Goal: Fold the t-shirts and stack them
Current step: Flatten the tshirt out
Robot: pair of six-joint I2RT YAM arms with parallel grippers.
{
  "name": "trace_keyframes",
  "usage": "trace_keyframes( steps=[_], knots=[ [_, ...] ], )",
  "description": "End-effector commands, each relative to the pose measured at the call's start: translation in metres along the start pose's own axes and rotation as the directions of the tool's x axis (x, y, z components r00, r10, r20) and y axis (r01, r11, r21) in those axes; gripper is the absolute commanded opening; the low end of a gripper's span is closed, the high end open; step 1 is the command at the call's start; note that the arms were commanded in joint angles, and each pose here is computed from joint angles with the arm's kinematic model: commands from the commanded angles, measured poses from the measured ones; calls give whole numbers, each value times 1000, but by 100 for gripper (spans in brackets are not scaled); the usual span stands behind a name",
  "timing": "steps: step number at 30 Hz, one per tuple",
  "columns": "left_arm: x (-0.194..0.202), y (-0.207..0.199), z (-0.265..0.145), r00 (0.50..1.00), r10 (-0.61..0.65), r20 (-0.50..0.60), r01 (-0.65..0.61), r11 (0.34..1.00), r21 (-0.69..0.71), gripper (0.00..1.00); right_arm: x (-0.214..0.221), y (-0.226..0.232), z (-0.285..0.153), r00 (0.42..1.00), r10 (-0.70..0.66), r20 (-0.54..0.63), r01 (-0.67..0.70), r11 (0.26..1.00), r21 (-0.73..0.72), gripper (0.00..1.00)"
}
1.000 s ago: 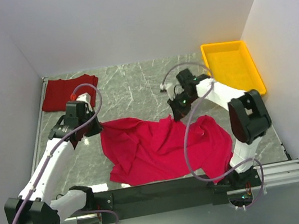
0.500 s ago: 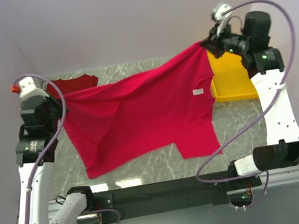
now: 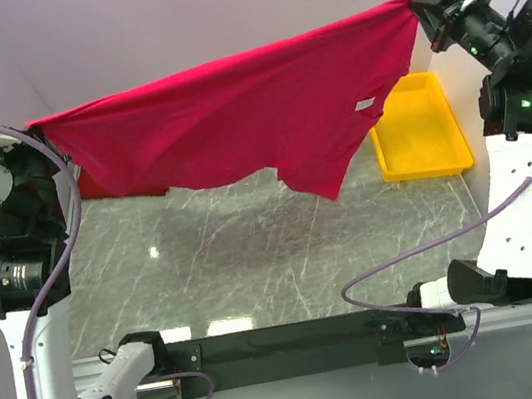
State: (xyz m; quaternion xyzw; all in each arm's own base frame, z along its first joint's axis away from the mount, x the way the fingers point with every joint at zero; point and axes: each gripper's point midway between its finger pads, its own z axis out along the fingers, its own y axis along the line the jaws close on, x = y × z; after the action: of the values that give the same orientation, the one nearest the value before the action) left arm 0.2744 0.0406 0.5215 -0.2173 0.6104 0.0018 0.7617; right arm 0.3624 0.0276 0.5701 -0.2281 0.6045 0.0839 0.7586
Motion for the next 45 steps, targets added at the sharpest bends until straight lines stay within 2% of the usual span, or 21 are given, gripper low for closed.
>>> trace_keyframes(
  steps=[1, 5, 10, 15, 26, 31, 34, 36, 37, 39, 40, 42, 43, 45],
  knots=[
    [-21, -8, 0, 998, 30, 51, -32, 999, 43, 0, -43, -9, -17, 993, -57, 106, 50, 997, 62, 0],
    [-11, -41, -7, 999, 29, -18, -24, 973, 230, 0, -54, 6, -27, 988, -64, 140, 61, 998, 25, 0],
    [-6, -50, -25, 997, 77, -18, -67, 941, 331, 1, -69, 23, -43, 980, -81, 180, 81, 997, 10, 0],
    [-15, -44, -43, 993, 110, 33, -115, 933, 342, 0, -92, 30, -56, 966, -100, 238, 97, 995, 24, 0],
    [-72, -42, -100, 953, 103, 283, -215, 891, 400, 1, -154, 54, -95, 915, -109, 388, 94, 994, 58, 0],
    [-83, -57, -114, 948, 87, 306, -231, 849, 475, 1, -166, 68, -102, 913, -56, 405, 57, 998, 8, 0],
    [-63, -63, -102, 970, 102, 223, -203, 841, 502, 1, -145, 59, -91, 931, 14, 364, -13, 1000, -4, 0],
    [-41, -59, -89, 980, 120, 159, -183, 854, 487, 1, -108, 42, -70, 952, 96, 290, -96, 995, -13, 0],
    [-16, -57, -76, 985, 138, 99, -169, 861, 479, 0, -93, 40, -62, 959, 125, 254, -121, 992, -30, 0],
    [11, -54, -61, 987, 155, 33, -153, 872, 464, 1, -43, 29, -38, 971, 187, 148, -184, 982, -33, 0],
    [44, -50, -47, 984, 172, -46, -134, 882, 451, 1, -26, 34, -28, 973, 204, 110, -199, 979, -53, 0],
    [75, -48, -32, 979, 177, -100, -115, 888, 445, 0, 35, 29, -7, 976, 217, -9, -217, 976, -19, 0],
    [118, -42, -20, 962, 197, -189, -99, 897, 430, 1, 58, 32, 2, 973, 226, -52, -227, 974, -21, 0],
    [158, -35, -9, 944, 207, -257, -86, 906, 415, 1, 129, 40, 25, 951, 250, -180, -256, 967, -10, 0]
  ],
)
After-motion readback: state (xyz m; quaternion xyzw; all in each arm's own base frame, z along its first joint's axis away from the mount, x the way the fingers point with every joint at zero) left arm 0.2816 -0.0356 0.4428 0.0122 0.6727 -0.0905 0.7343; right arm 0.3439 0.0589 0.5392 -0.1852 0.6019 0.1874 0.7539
